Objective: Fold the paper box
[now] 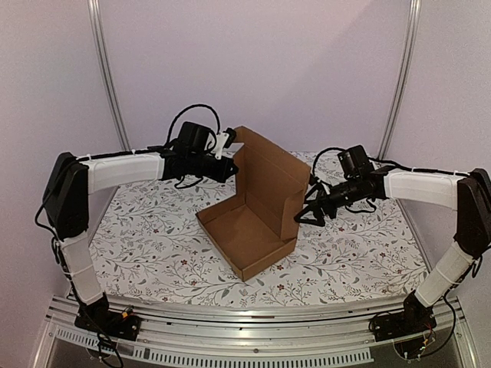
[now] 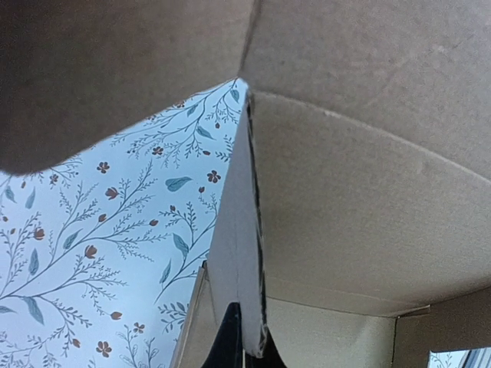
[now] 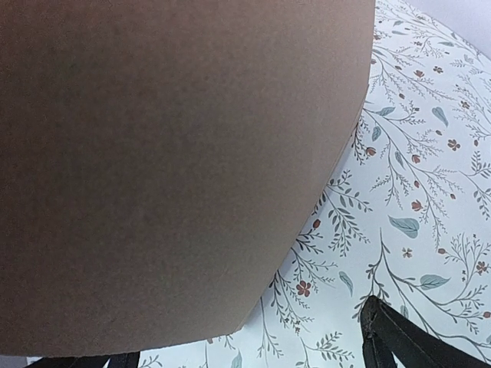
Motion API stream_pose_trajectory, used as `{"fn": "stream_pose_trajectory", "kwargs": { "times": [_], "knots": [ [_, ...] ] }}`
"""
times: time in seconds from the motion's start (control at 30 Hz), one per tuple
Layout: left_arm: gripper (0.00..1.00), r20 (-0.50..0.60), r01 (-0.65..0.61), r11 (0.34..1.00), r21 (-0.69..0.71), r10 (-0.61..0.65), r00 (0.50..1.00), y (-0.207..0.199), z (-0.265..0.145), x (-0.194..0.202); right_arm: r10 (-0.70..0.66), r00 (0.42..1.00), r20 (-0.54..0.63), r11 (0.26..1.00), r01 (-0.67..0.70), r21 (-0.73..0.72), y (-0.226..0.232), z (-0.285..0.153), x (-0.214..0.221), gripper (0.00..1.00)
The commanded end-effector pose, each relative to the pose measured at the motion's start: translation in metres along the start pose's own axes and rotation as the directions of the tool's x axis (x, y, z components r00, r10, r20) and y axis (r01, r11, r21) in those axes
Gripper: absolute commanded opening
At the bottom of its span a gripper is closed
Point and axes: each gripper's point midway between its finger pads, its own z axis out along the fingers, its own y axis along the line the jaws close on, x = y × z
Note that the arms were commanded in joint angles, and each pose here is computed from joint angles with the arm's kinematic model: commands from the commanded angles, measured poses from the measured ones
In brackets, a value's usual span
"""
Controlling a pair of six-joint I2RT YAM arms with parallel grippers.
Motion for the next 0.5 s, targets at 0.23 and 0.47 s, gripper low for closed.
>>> {"fn": "stream_pose_trajectory", "kwargs": {
  "times": [0.23,0.47],
  "knots": [
    [0.0,0.143,-0.138,0.984,0.112,0.122,0.982,-0.033,-0.028,0.033,-0.213,0.976,-0.041,0.977,0.212,-0.029,0.019,0.011,0.002,0.99],
    [0.01,0.155,-0.123,0.986,0.109,0.105,0.982,-0.029,-0.035,0.066,-0.267,0.963,-0.046,0.963,0.264,-0.06,0.03,0.011,0.005,0.99]
  ]
}}
